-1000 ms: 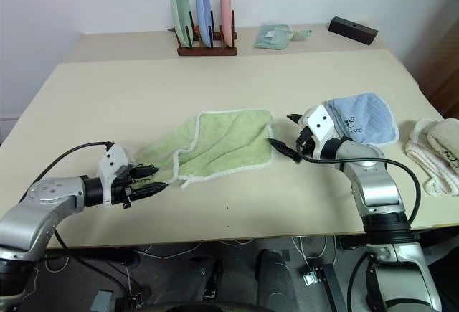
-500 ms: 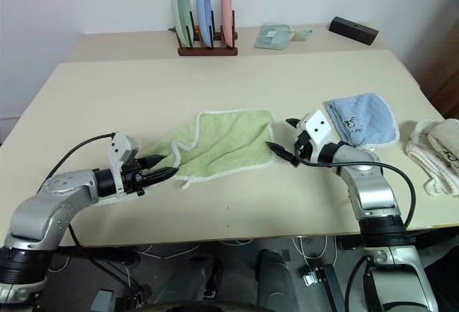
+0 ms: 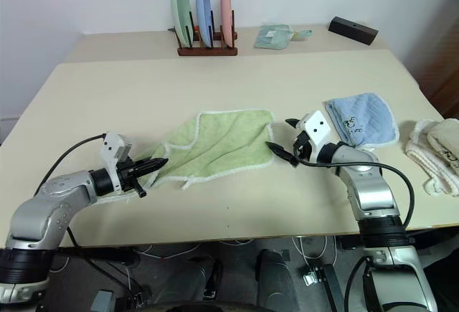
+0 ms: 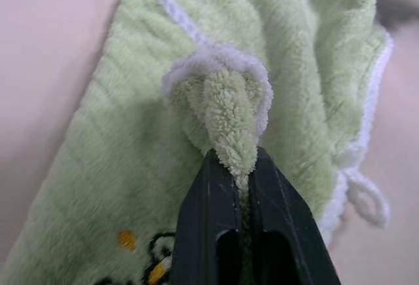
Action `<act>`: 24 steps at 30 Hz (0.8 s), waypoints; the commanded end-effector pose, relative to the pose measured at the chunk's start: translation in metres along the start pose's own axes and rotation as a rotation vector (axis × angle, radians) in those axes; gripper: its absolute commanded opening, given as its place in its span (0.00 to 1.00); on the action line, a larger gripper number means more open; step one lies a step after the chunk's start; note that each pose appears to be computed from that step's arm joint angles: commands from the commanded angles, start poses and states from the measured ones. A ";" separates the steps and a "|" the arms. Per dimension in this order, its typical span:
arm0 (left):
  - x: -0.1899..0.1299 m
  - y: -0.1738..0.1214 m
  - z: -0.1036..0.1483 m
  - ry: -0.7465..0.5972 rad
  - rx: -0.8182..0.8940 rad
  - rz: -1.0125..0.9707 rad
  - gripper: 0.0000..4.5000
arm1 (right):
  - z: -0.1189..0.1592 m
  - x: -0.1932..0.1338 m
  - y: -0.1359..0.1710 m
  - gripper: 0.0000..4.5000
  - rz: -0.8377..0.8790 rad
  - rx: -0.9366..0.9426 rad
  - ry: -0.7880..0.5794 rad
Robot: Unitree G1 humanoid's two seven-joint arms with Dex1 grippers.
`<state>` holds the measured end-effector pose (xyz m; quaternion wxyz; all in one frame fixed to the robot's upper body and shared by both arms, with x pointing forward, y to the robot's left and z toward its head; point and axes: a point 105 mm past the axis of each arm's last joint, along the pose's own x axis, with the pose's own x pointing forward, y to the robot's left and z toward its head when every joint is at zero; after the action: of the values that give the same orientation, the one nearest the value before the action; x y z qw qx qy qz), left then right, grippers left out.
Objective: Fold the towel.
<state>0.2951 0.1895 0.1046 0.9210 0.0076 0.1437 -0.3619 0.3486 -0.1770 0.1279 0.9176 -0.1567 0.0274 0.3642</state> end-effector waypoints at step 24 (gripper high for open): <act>-0.059 -0.005 -0.027 0.189 0.046 -0.028 0.00 | 0.022 0.086 -0.045 1.00 -0.002 0.092 0.183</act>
<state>0.2423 0.2276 0.0874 0.8975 0.0433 0.2315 -0.3729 0.4354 -0.1470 0.1378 0.9178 -0.1308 0.1420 0.3469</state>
